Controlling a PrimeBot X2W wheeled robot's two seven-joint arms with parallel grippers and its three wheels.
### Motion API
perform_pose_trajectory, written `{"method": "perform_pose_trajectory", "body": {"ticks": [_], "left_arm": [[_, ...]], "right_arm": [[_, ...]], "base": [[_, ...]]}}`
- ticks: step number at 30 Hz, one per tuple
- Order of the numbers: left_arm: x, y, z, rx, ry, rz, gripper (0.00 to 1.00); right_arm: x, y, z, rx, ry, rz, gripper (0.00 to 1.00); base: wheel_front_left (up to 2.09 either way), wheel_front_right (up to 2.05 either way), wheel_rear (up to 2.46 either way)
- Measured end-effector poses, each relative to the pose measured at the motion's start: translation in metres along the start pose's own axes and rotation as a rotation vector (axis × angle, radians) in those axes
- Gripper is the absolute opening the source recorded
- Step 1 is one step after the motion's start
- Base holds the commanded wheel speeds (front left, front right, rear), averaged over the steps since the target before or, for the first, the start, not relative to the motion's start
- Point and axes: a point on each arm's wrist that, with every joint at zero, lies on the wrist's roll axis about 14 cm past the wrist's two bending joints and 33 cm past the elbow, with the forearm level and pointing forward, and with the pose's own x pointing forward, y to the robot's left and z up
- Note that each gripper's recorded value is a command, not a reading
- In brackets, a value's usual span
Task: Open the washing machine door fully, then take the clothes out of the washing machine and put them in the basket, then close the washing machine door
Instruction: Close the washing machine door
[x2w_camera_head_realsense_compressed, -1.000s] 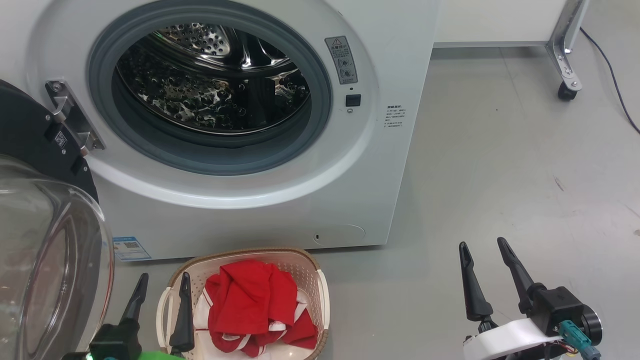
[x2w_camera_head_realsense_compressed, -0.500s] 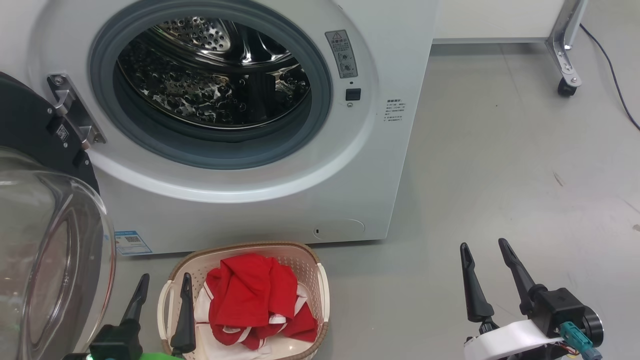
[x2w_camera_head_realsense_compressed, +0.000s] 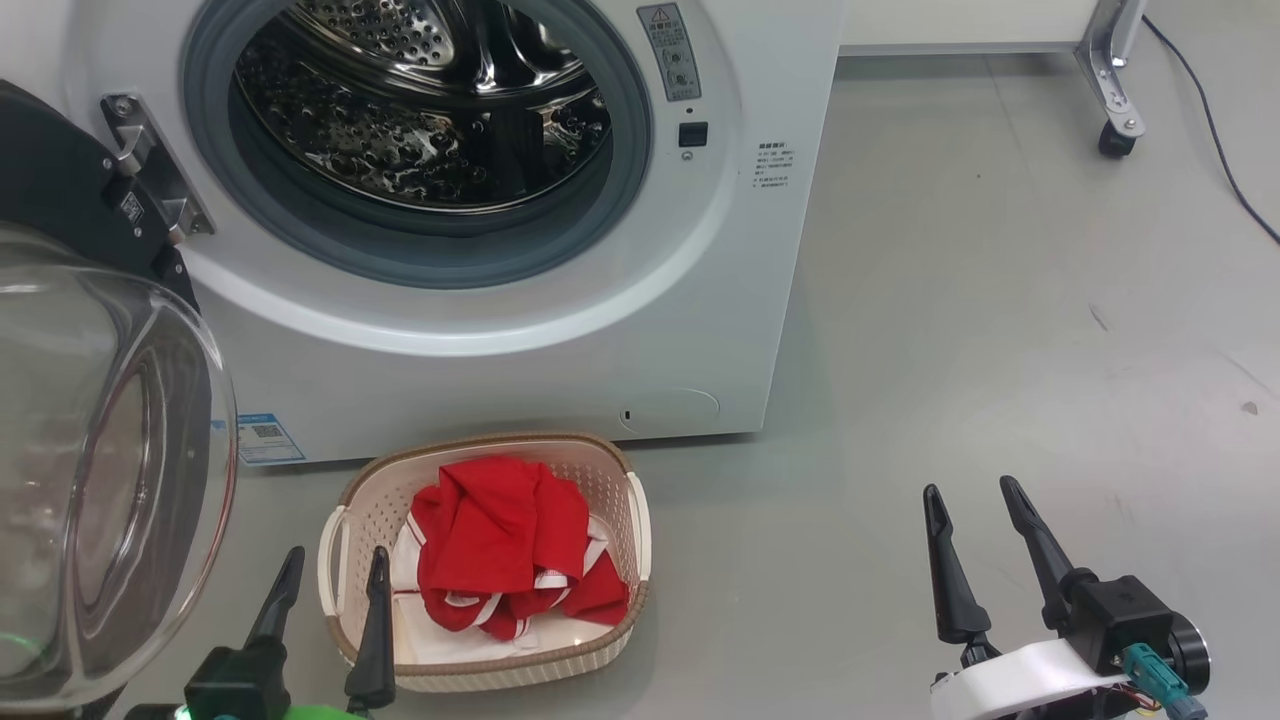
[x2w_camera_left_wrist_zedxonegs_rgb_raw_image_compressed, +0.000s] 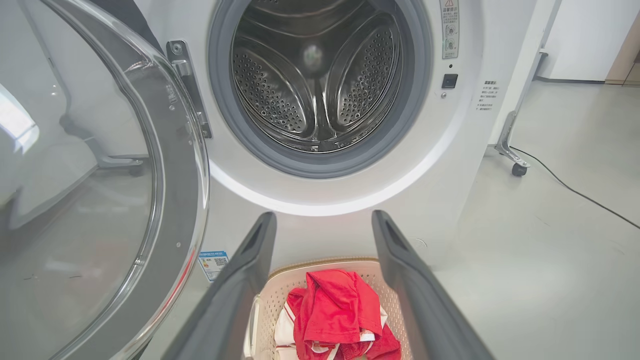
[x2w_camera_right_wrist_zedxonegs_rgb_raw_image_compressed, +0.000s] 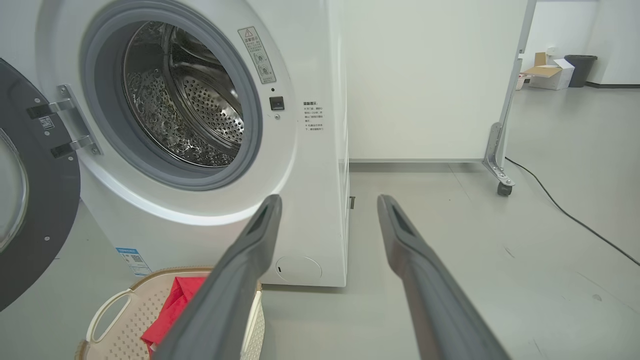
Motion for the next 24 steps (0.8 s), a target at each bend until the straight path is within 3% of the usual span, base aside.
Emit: {"method": "perform_pose_trajectory", "body": {"ticks": [12, 24], "left_arm": [[0.0016, -0.001, 0.003, 0.005, -0.006, -0.008, 1.0], [0.0017, -0.0023, 0.0057, 0.005, -0.01, -0.013, 1.0]], "right_arm": [[0.0006, -0.0011, -0.0022, 0.001, 0.007, -0.004, 1.0], [0.0, -0.0013, -0.0009, 0.001, 0.003, -0.005, 1.0]], "base": [[-1.08, 1.08, 0.0], [-0.55, 0.55, 0.0]]}}
